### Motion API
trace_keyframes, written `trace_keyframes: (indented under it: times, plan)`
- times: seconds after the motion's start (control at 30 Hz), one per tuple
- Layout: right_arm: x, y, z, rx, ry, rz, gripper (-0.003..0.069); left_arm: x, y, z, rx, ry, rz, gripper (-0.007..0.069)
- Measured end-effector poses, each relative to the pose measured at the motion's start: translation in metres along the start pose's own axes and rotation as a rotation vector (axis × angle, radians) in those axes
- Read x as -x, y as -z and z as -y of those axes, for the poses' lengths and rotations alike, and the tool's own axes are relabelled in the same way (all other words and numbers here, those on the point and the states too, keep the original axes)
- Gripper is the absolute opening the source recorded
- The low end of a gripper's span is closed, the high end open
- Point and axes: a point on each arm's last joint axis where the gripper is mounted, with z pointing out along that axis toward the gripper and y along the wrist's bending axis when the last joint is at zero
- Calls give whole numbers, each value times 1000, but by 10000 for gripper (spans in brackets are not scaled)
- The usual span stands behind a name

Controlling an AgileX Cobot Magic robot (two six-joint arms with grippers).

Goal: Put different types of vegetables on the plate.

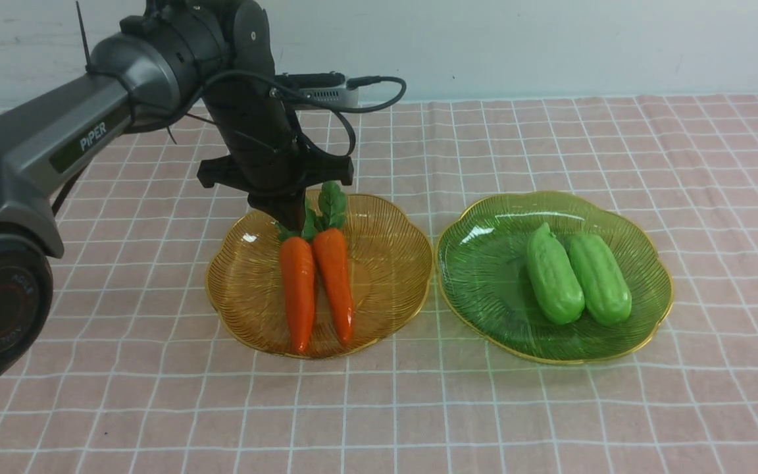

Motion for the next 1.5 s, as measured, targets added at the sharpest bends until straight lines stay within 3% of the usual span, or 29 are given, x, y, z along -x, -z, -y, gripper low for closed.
trace_keyframes:
  times: [0.23, 0.37, 0.6, 0.83, 1.03, 1.27, 1.5]
  plan:
    - [-28, -4, 2, -35, 81, -107, -15, -21, 87, 24, -55, -112, 148, -3]
    - [-35, -3, 1, -28, 96, -178, -15, -69, 133, 26, -73, -175, 161, -3]
    - [-35, -3, 1, -28, 96, -181, -15, -165, 185, -3, -33, -191, 207, -3]
    - [-35, -3, 1, -31, 54, -183, -15, -253, 175, -26, -30, -186, 192, -3]
    - [-35, -3, 1, -34, 22, -182, -15, -307, 127, -40, -97, -119, 409, -3]
    - [-35, -3, 1, -34, 22, -182, -15, -312, 91, -44, -182, -38, 734, -3]
    - [-35, -3, 1, -34, 21, -182, -15, -319, 74, -47, -185, -32, 765, -3]
